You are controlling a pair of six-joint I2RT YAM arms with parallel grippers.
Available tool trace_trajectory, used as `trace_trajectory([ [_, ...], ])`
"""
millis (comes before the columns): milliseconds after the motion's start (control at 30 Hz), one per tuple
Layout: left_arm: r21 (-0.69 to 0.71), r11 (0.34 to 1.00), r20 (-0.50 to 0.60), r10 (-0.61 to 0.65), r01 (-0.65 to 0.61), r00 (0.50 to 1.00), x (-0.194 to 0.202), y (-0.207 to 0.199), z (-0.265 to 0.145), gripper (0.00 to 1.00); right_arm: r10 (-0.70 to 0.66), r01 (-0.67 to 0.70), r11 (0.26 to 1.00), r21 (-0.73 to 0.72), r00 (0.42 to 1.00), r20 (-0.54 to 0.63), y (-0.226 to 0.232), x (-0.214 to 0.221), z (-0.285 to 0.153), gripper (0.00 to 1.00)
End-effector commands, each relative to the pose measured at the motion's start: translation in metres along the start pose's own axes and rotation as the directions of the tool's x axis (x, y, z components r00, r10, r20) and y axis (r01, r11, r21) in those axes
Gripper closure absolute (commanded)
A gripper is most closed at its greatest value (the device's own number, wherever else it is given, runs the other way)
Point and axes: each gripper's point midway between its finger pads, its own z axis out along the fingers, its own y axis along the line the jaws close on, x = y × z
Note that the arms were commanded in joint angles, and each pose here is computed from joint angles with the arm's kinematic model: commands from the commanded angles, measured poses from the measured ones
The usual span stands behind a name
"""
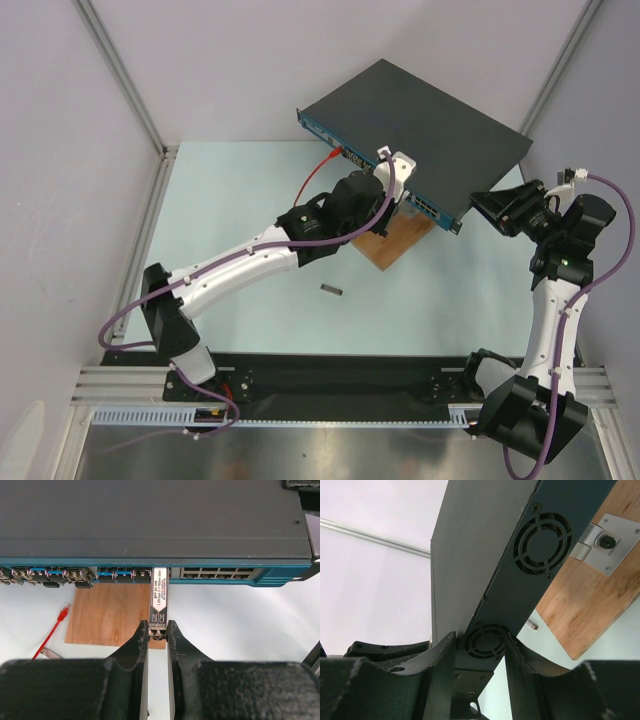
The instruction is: Insert the plug into the switch port
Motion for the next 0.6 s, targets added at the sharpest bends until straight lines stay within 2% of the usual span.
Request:
trace_trajectory([
  [0,0.004,0.999,0.064,-0.039,0.039,0.997,-0.025,0.000,0.002,1.00,-0.064,0.062,0.997,-0.052,0.997,-0.047,0.010,0.010,0.006,1.00],
  [567,-0.014,0.999,0.030,-0.050,0.050,0.998,-0.012,0.006,0.013,1.00,-0.059,0.056,0.997,-0.056,0.997,-0.053,0.010,0.011,0.008,1.00],
])
